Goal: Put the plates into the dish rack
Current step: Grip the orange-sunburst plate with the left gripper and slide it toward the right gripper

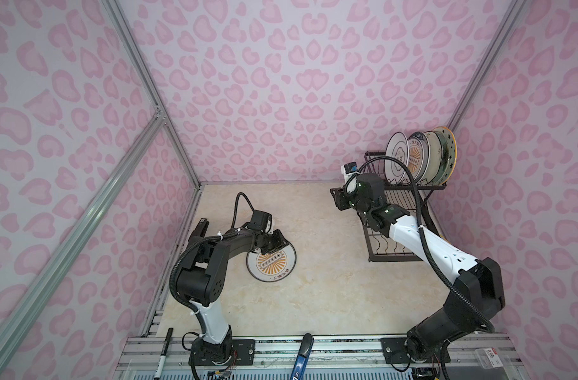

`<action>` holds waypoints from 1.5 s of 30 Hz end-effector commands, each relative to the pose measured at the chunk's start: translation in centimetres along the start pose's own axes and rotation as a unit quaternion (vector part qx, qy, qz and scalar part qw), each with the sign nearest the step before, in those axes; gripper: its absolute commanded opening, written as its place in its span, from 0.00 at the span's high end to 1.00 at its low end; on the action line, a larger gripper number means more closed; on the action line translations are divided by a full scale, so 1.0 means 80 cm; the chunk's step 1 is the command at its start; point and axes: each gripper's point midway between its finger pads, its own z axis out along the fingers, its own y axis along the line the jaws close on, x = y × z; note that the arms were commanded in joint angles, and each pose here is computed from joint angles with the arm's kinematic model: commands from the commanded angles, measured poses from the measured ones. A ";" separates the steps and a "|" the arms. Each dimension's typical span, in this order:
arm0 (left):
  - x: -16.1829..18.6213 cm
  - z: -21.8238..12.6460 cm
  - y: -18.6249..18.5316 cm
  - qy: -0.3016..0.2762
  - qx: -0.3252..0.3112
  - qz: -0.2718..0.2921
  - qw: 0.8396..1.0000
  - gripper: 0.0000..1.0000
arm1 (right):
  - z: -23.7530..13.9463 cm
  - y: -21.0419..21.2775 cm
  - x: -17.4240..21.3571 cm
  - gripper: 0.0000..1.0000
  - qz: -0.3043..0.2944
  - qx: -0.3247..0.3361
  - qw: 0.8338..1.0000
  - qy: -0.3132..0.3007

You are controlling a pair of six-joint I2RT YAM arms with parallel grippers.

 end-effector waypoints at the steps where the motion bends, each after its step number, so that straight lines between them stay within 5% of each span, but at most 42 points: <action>1: -0.024 0.010 -0.022 -0.017 0.033 0.013 0.999 0.63 | -0.003 -0.004 0.000 0.47 -0.003 0.010 1.000 -0.003; 7: -0.059 0.014 -0.053 -0.039 0.066 0.026 0.997 0.63 | 0.001 -0.003 0.006 0.47 0.001 0.008 1.000 0.005; 14: -0.072 -0.011 -0.057 -0.057 0.031 0.053 0.996 0.63 | 0.008 0.005 0.019 0.46 0.012 -0.010 1.000 0.022; 32: -0.006 -0.123 0.074 -0.079 -0.099 -0.034 0.991 0.60 | 0.021 0.008 0.045 0.45 0.028 -0.023 0.998 0.049; 45: 0.034 -0.125 0.108 -0.056 -0.134 -0.059 0.988 0.60 | 0.023 0.009 0.048 0.45 0.028 -0.024 0.998 0.054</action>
